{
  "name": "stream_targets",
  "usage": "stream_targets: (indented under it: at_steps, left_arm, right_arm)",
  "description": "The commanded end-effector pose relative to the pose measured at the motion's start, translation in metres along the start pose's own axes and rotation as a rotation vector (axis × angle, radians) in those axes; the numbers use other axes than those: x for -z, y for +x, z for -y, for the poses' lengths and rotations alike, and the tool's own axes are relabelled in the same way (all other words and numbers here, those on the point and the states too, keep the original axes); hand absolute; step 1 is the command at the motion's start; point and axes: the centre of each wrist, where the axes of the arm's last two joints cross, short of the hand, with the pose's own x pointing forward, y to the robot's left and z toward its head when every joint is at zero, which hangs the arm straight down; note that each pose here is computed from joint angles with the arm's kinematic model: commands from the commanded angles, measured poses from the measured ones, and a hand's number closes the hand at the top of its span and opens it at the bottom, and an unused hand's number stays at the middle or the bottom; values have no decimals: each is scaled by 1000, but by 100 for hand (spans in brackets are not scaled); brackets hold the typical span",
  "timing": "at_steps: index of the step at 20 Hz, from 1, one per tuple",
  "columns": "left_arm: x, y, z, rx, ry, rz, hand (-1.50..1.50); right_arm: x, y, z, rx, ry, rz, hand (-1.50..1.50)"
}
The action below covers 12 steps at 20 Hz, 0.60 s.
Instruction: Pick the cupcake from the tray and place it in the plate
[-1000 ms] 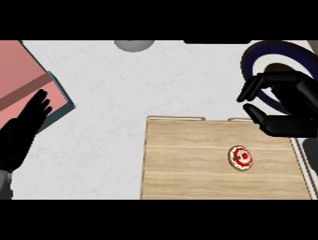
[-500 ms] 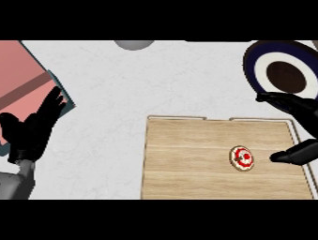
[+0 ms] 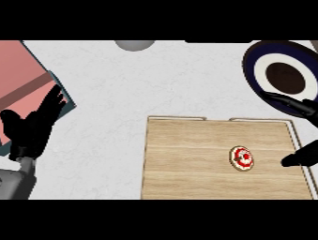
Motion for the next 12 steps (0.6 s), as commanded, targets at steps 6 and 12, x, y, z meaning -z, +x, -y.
stream_targets:
  at_steps: [6, 12]
  left_arm:
    - [9, -13, 3, -9, 23, -13, 0]
    - [15, 0, 19, 10, 16, -4, 0]
  right_arm:
    - [30, 20, 5, -88, 276, -53, -150]
    - [32, 43, -10, -265, 329, -94, -150]
